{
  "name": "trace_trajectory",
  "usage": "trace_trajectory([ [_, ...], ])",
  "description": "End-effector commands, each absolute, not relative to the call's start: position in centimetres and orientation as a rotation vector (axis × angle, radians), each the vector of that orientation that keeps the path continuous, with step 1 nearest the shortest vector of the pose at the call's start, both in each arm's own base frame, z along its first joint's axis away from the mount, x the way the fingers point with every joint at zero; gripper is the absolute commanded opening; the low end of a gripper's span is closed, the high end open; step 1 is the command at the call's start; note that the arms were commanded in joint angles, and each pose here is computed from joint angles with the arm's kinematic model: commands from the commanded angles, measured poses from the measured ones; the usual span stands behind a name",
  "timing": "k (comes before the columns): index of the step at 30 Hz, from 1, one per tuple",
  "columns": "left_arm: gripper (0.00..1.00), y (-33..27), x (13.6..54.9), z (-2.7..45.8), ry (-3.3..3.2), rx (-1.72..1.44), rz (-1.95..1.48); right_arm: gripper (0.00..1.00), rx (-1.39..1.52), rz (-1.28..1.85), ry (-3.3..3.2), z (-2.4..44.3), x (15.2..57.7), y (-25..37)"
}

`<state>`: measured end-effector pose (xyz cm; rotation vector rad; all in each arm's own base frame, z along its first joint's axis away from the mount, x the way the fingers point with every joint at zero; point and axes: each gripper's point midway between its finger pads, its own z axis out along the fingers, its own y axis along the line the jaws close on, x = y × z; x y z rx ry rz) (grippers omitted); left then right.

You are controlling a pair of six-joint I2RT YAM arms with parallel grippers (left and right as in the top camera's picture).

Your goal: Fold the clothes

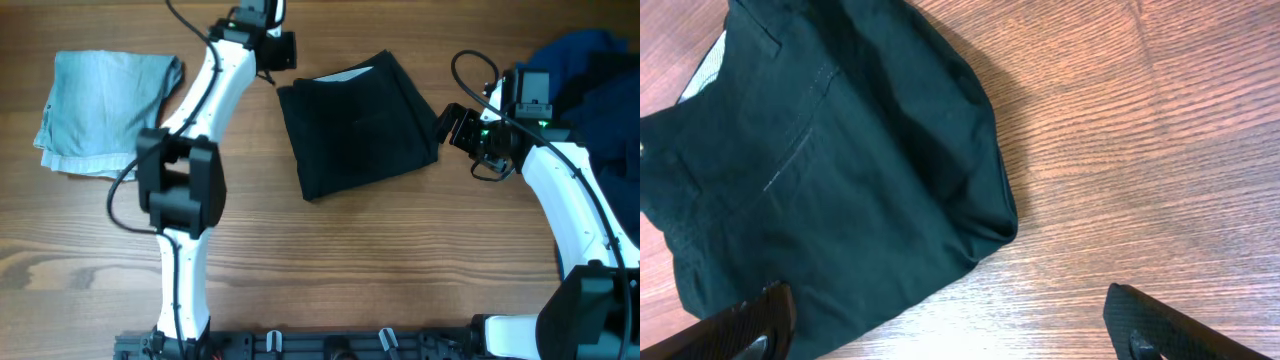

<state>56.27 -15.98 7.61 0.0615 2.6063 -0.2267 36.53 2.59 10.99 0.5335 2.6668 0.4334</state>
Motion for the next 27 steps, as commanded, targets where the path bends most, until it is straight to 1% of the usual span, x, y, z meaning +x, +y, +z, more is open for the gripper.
trace_trajectory([
  [1, 0.04, -15.5, 56.6, 4.3, 2.637, 0.085, -0.174, 1.00, 0.553, 0.462, 2.672, 10.8, 36.5, 2.8],
  [6, 0.04, -15.3, 54.9, 2.0, 2.731, 0.091, -0.164, 1.00, 0.553, 0.462, 2.672, 10.8, 36.5, 2.8],
  [10, 0.04, -16.6, 53.3, 1.6, 2.796, 0.118, -0.288, 1.00, 0.553, 0.462, 2.672, 10.8, 36.5, 2.8],
  [14, 0.05, -16.8, 53.3, 1.7, 2.792, 0.122, -0.299, 1.00, 0.553, 0.463, 2.672, 10.8, 36.5, 2.8],
  [18, 0.06, -17.0, 55.1, 2.4, 2.714, 0.121, -0.315, 1.00, 0.553, 0.462, 2.672, 10.8, 36.5, 2.8],
  [21, 0.04, -17.3, 56.0, 2.7, 2.673, 0.123, -0.324, 1.00, 0.552, 0.462, 2.672, 10.8, 36.5, 2.8],
  [23, 0.04, -17.5, 56.2, 2.0, 2.672, 0.121, -0.327, 1.00, 0.553, 0.462, 2.672, 10.8, 36.5, 2.8],
  [27, 0.04, -17.3, 55.2, -1.5, 2.747, 0.116, -0.311, 1.00, 0.553, 0.462, 2.672, 10.8, 36.5, 2.8],
])
